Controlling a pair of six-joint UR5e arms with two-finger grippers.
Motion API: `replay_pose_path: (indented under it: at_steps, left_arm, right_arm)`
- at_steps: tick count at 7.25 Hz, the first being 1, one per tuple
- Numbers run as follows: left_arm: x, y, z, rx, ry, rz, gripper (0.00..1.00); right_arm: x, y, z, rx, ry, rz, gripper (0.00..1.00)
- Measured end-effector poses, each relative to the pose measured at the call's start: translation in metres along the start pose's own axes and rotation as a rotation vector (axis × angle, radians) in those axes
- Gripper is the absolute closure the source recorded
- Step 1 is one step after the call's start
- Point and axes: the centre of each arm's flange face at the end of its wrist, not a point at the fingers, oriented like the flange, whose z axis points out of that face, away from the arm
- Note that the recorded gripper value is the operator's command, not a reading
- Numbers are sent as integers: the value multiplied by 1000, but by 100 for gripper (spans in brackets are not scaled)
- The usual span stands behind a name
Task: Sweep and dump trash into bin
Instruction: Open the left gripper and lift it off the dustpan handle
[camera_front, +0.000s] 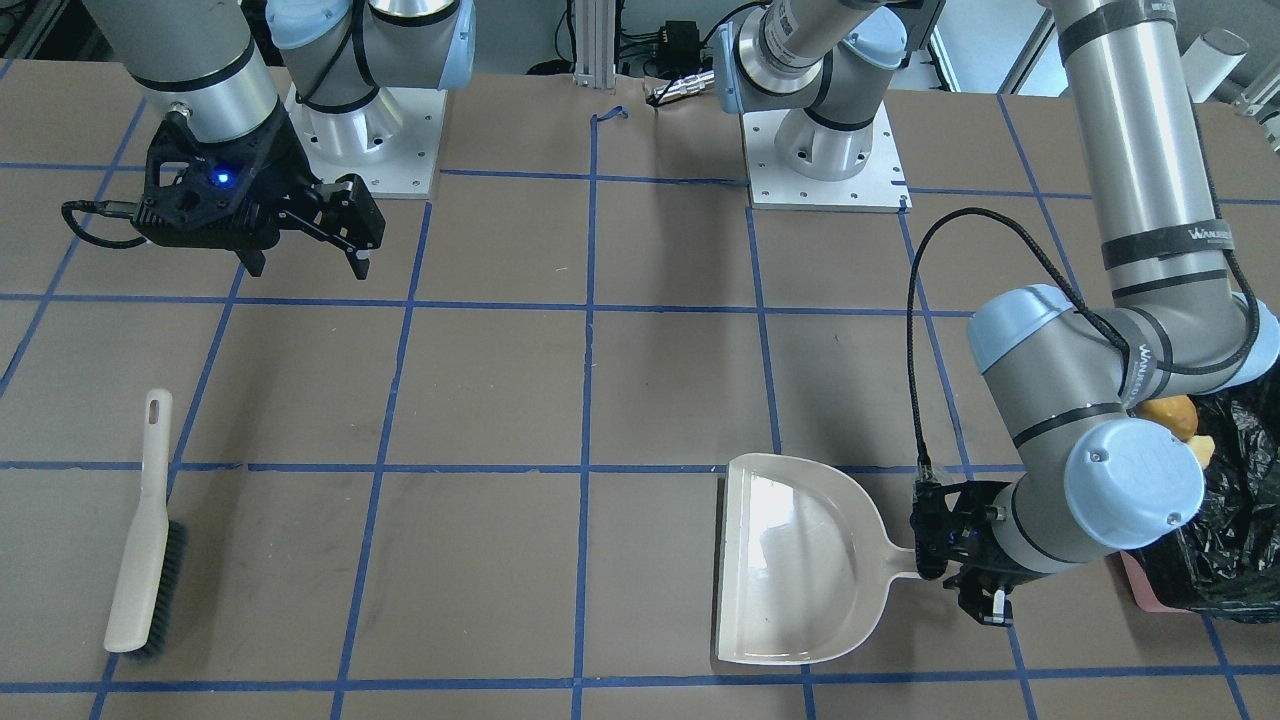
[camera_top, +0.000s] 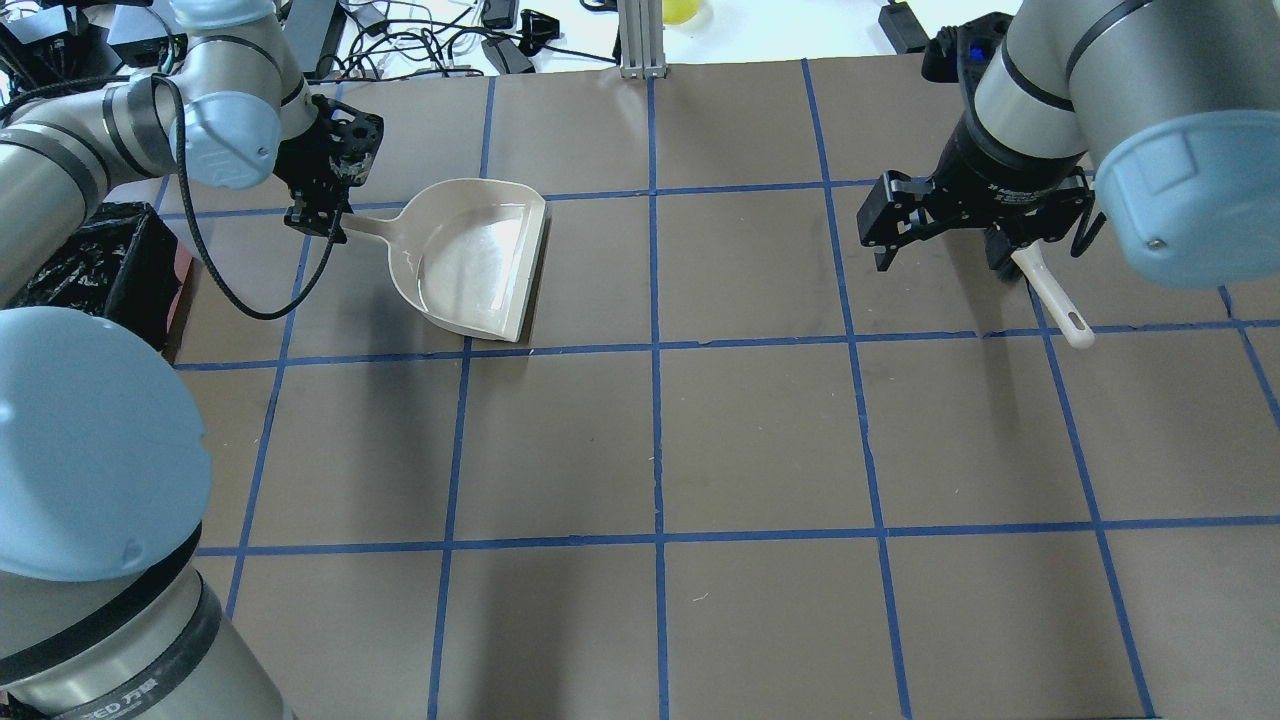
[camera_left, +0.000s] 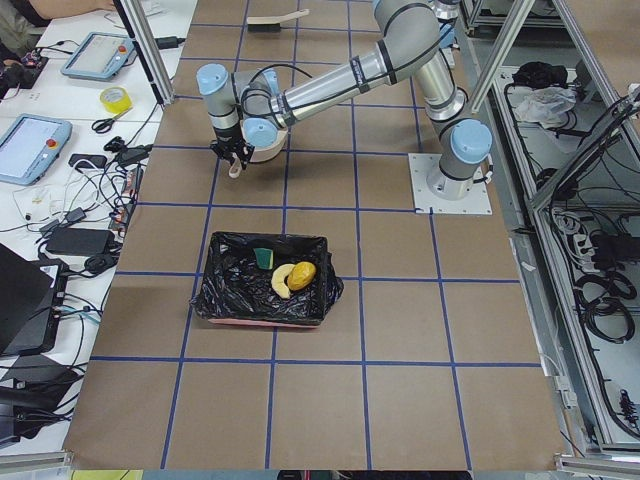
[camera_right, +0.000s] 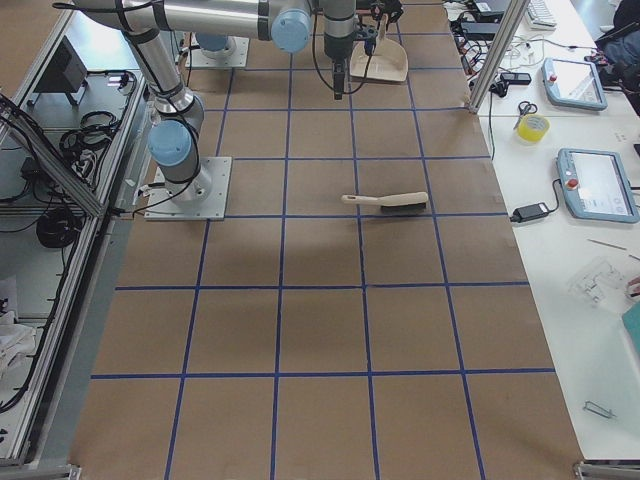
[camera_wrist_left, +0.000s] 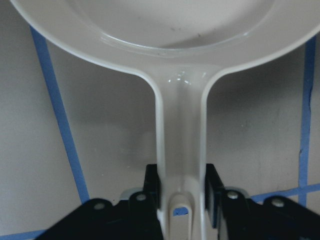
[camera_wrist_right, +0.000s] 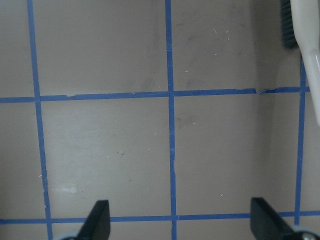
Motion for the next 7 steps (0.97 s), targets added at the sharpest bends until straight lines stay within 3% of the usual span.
replay_pose_path:
  at_steps: [2,3,7]
  left_arm:
    - [1,0,0,0,-1,-8,26]
    - [2,1,-4,-1,-5,-17,2]
    - [8,-7,-40,0,-52,-121,0]
  right_arm:
    - [0,0,0,1,0,-3,0]
    - [0,1,-1,2,0,-7,0]
    - [0,6,-7,14,1,-13,0]
